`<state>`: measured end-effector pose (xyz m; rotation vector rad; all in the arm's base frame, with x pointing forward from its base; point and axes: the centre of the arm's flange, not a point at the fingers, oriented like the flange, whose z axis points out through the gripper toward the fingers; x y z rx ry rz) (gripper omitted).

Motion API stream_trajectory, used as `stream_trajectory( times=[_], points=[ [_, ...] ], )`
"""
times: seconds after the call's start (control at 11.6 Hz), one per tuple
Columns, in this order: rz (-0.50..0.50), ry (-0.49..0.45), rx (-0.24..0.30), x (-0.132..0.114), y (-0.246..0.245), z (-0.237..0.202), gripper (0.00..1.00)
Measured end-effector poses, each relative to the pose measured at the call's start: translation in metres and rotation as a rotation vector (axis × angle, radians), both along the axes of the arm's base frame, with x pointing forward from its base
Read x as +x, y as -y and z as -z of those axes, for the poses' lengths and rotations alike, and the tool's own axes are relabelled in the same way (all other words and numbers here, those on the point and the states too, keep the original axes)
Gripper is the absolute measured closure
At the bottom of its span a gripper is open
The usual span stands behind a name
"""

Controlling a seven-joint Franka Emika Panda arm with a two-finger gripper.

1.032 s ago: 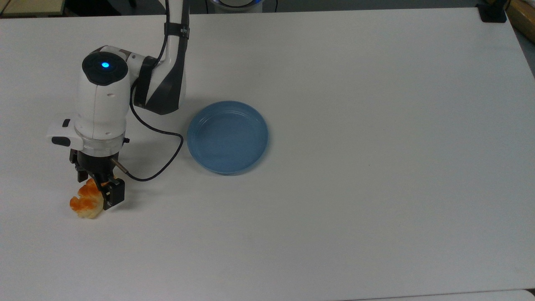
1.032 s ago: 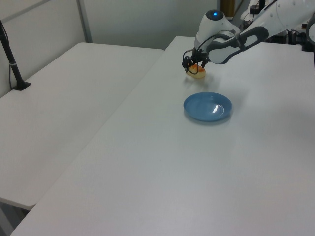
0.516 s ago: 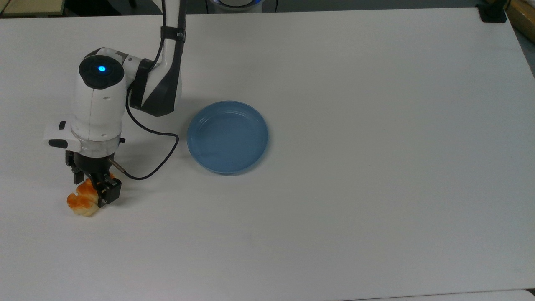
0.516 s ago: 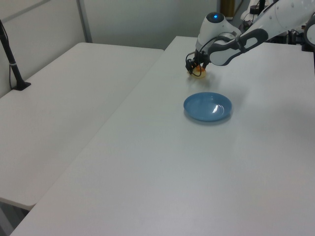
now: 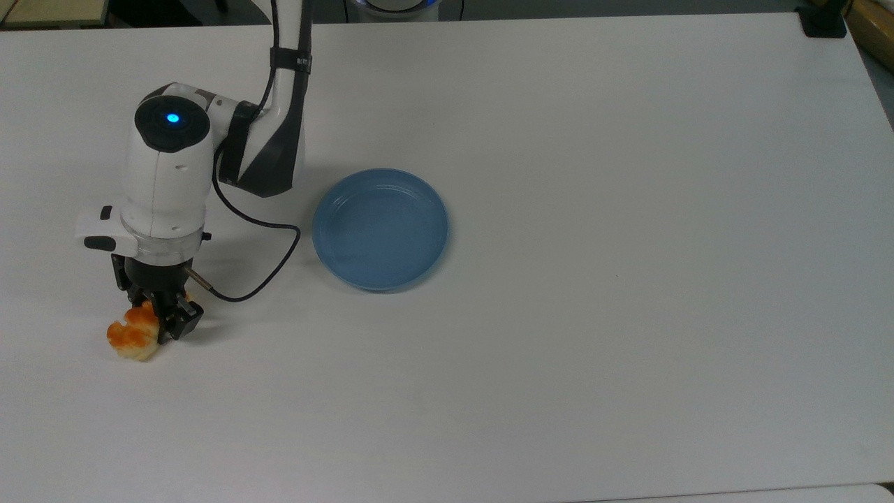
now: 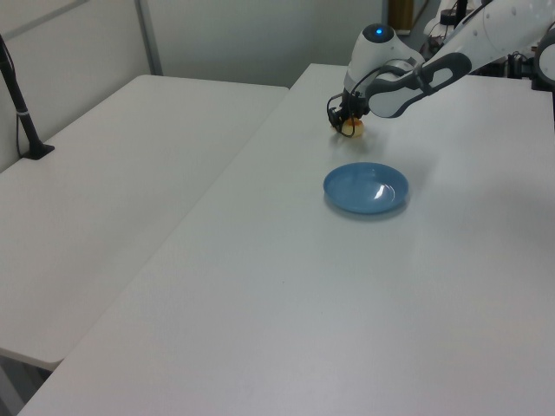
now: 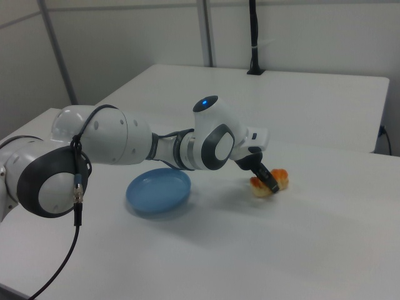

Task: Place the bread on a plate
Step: 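Lift the bread roll and carry it over the blue plate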

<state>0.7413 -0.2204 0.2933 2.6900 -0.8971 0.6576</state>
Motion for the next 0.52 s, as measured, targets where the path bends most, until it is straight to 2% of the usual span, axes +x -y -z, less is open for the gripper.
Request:
stream_trajectory(
  times=[0.17, 0.52],
  points=[
    [-0.004, 0.015, -0.009, 0.001, 0.003, -0.011, 0.51],
    [-0.024, 0.073, -0.020, -0.007, -0.002, -0.075, 0.51]
  ],
)
